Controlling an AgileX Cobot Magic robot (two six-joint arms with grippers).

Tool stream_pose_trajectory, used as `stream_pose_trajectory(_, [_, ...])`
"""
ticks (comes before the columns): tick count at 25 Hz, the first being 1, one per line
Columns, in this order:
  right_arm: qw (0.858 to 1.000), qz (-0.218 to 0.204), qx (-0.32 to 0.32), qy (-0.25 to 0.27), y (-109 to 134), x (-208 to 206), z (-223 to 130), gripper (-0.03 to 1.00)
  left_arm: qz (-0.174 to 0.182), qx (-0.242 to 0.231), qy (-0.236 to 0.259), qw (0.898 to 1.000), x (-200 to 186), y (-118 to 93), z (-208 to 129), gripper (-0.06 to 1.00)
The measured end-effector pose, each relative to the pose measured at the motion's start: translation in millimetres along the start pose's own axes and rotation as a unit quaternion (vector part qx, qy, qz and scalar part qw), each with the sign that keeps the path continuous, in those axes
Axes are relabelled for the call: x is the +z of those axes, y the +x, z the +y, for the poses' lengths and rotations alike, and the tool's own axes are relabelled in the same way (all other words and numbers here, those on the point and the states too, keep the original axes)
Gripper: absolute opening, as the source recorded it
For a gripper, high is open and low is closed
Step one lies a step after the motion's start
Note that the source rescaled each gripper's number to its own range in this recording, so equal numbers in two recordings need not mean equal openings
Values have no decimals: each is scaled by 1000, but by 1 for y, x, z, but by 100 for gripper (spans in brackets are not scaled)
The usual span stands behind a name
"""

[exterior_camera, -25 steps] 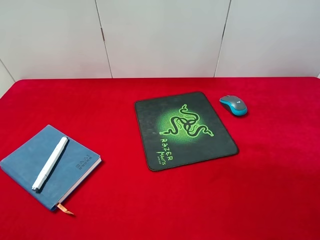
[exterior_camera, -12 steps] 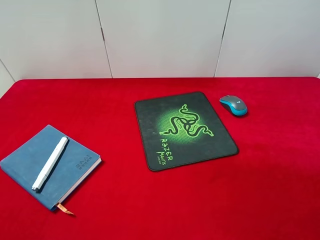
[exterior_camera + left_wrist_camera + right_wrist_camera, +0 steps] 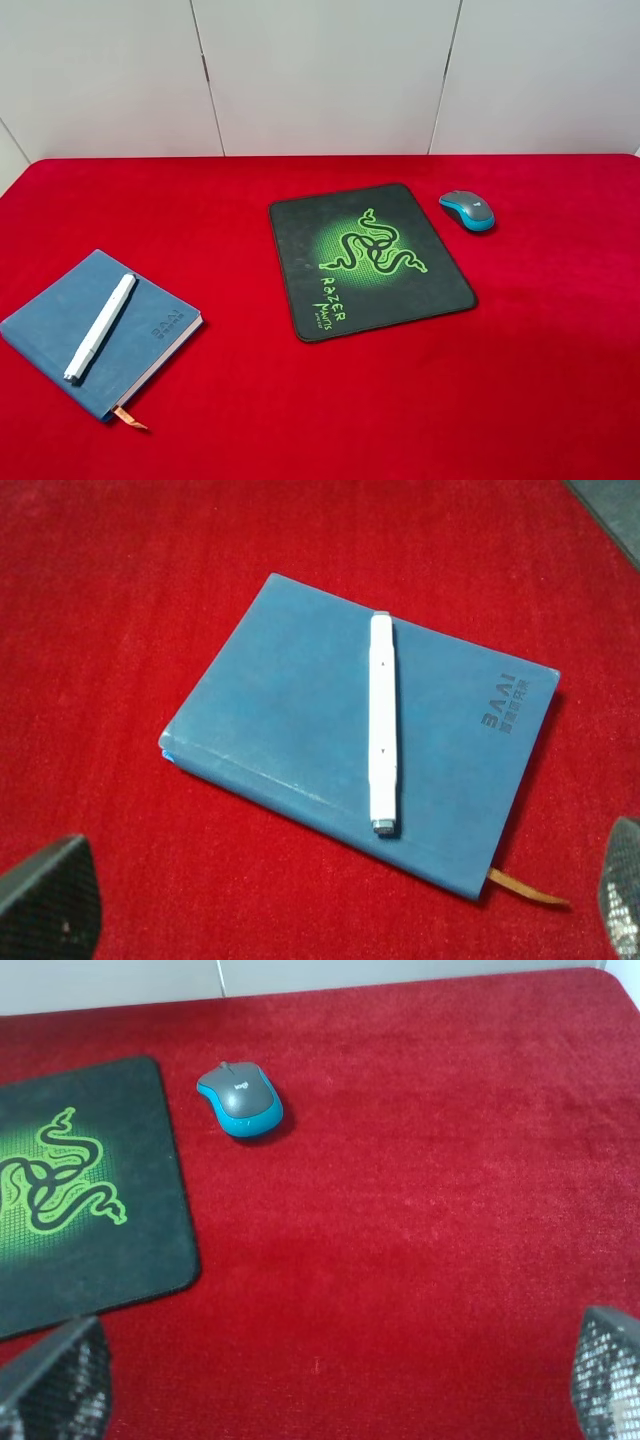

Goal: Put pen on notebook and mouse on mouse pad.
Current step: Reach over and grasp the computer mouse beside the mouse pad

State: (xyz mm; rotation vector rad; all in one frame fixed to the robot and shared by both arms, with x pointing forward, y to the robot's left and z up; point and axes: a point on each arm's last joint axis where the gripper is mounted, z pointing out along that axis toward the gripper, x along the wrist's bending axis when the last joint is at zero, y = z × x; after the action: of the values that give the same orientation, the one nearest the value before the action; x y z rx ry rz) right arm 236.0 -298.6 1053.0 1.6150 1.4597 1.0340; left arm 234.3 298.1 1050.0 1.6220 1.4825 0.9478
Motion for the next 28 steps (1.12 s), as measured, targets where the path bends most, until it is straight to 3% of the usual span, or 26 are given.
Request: stream_pose_trajectory(28, [1000,0,0,0,0,0,0,100,-1,0,0,1000,0,0,0,100])
